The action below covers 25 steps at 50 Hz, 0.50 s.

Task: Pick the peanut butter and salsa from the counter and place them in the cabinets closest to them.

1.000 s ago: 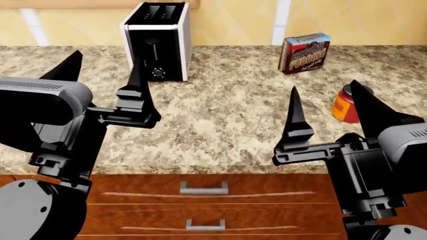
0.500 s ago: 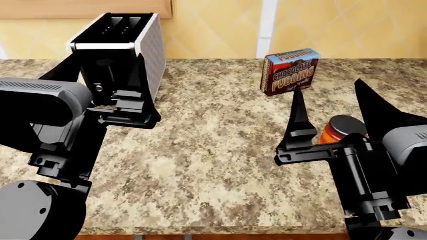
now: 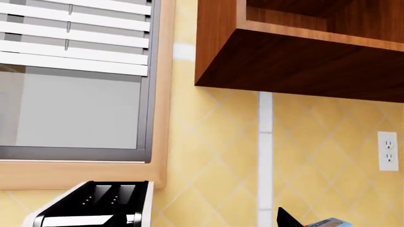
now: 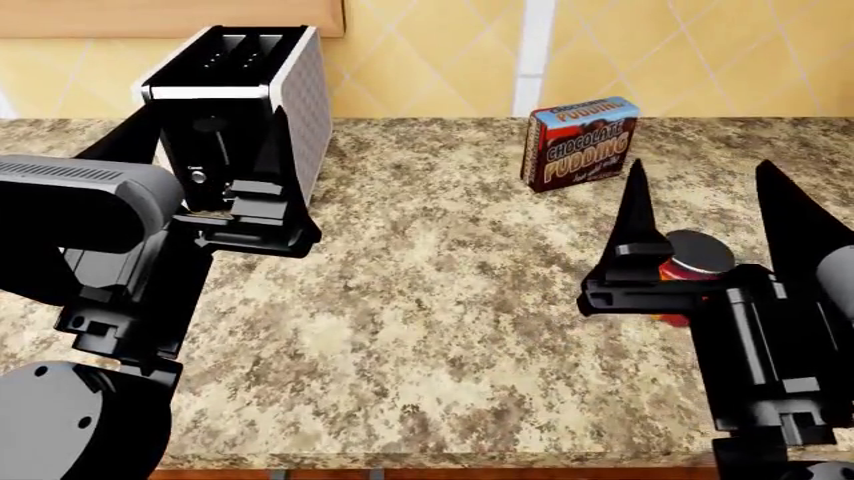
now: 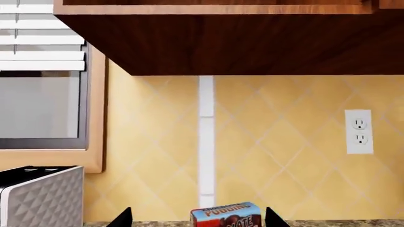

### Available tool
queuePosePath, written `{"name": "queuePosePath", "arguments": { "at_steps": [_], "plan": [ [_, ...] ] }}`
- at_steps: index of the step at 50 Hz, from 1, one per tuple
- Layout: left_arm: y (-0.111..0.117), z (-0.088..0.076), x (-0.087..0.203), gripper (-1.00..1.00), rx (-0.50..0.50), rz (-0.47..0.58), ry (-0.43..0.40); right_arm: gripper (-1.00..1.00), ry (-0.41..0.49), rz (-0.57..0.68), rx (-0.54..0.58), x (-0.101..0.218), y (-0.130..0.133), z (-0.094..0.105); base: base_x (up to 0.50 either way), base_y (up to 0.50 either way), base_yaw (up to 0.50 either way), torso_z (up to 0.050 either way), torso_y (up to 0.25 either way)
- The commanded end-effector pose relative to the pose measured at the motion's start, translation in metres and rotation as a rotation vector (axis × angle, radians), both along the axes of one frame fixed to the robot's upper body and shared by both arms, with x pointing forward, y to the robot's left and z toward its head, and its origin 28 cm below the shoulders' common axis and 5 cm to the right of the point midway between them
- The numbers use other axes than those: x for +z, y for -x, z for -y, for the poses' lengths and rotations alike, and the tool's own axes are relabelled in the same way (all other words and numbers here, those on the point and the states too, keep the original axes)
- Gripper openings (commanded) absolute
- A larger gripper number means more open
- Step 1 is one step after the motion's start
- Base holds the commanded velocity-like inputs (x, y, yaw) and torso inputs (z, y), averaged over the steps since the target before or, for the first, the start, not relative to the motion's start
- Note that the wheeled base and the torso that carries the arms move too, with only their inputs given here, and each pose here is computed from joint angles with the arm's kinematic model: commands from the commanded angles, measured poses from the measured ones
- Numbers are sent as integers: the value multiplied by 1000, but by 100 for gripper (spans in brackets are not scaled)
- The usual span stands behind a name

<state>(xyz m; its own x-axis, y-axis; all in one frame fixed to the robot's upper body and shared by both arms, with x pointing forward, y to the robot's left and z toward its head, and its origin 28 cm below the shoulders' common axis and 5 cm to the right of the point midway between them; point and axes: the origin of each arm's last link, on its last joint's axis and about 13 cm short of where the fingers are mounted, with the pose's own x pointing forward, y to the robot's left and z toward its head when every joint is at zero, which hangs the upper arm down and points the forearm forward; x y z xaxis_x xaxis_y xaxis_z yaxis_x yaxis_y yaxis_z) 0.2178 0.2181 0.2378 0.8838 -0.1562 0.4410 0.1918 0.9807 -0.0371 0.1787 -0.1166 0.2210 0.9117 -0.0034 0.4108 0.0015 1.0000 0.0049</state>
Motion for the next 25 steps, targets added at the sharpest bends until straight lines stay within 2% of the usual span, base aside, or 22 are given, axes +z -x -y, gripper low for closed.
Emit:
{"name": "queuePosePath", "arguments": {
  "at_steps": [1, 11, 25],
  "plan": [
    [0, 0, 0, 100, 1, 1, 1, 100, -36, -62, -132, 5, 6, 4, 0, 0, 0, 0, 0],
    [0, 0, 0, 100, 3, 3, -6, 100, -86, -117, -235, 5, 4, 9, 0, 0, 0, 0, 0],
    [2, 1, 0, 100, 3, 7, -11, 100, -78, -198, -331, -5, -8, 17, 0, 0, 0, 0, 0]
  ]
}}
